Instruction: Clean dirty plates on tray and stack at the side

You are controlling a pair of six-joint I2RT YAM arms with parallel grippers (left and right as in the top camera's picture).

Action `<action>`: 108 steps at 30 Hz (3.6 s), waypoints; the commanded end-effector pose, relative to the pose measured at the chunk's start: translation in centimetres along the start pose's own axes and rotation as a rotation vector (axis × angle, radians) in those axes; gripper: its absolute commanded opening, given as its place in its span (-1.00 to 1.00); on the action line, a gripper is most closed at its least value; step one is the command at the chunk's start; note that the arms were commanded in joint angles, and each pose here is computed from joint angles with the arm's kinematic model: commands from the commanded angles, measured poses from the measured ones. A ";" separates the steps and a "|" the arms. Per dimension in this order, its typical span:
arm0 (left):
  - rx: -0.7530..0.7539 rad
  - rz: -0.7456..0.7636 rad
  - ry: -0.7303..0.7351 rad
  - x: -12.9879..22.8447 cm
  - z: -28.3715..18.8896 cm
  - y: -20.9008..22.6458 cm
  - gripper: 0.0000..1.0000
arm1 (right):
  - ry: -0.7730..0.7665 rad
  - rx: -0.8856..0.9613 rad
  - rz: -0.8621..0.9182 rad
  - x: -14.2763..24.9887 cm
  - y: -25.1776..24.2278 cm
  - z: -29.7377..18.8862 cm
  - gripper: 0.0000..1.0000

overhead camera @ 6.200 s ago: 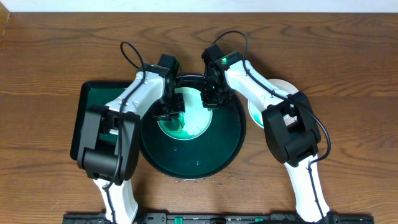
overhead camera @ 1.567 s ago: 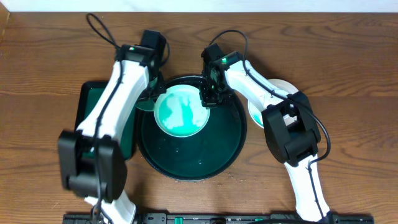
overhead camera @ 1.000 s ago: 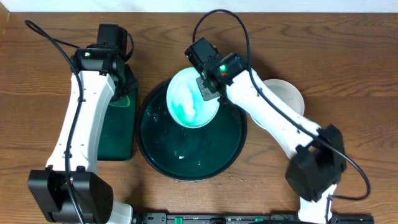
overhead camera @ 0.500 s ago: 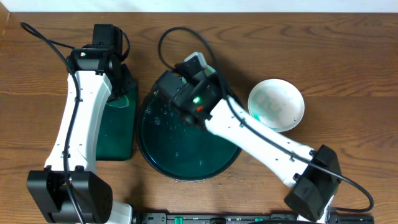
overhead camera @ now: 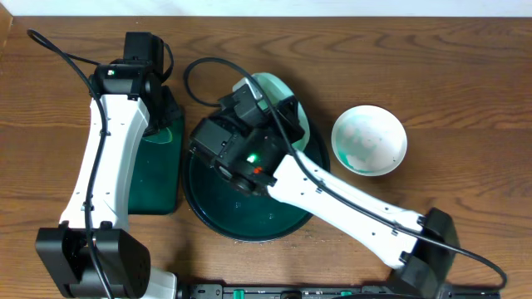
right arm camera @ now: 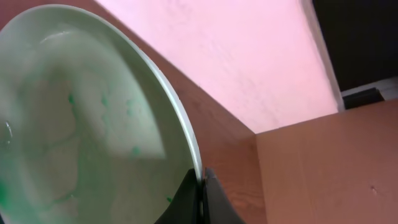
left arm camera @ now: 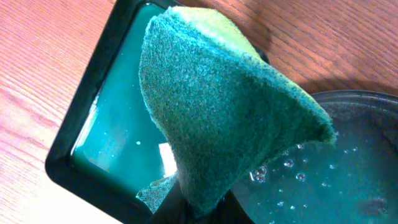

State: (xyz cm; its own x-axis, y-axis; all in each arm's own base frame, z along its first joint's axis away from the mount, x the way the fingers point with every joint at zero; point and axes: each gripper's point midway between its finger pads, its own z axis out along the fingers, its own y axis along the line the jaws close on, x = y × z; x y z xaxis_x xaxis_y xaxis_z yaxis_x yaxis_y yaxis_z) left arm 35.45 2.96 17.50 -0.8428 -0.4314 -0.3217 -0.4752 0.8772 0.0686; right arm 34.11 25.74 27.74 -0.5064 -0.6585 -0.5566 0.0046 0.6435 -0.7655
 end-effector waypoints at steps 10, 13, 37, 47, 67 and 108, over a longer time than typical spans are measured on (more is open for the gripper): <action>0.004 0.009 -0.016 -0.4 -0.4 0.1 -0.85 | 0.162 -0.342 0.091 2.6 1.9 1.0 -0.97; 0.004 0.009 -0.016 -0.4 -0.4 0.1 -0.86 | 0.317 -0.593 0.147 5.2 5.4 2.3 -0.97; 0.002 0.013 -0.012 -0.3 -0.4 0.2 -0.86 | 1.021 -0.569 0.769 27.0 -4.5 17.4 -0.98; 0.002 0.014 -0.012 -0.3 -0.4 0.2 -0.85 | 1.030 -0.545 0.813 31.2 -1.7 18.9 -0.79; -0.030 0.178 0.056 -0.9 0.9 5.2 -0.86 | 0.823 -0.710 0.792 23.2 -2.9 19.3 -0.07; 0.070 -0.073 -0.132 -0.7 -1.2 6.3 0.44 | 0.469 -0.648 0.854 16.4 -12.6 13.0 -0.08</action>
State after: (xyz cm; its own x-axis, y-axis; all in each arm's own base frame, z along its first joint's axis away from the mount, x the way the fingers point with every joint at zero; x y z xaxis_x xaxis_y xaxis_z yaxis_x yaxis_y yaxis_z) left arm 32.94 8.48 17.51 -0.8112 -0.4245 -0.4023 -0.4700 0.8825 0.0165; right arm 37.75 1.53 20.60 -0.8608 0.2257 -0.4562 0.1602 0.9709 0.1779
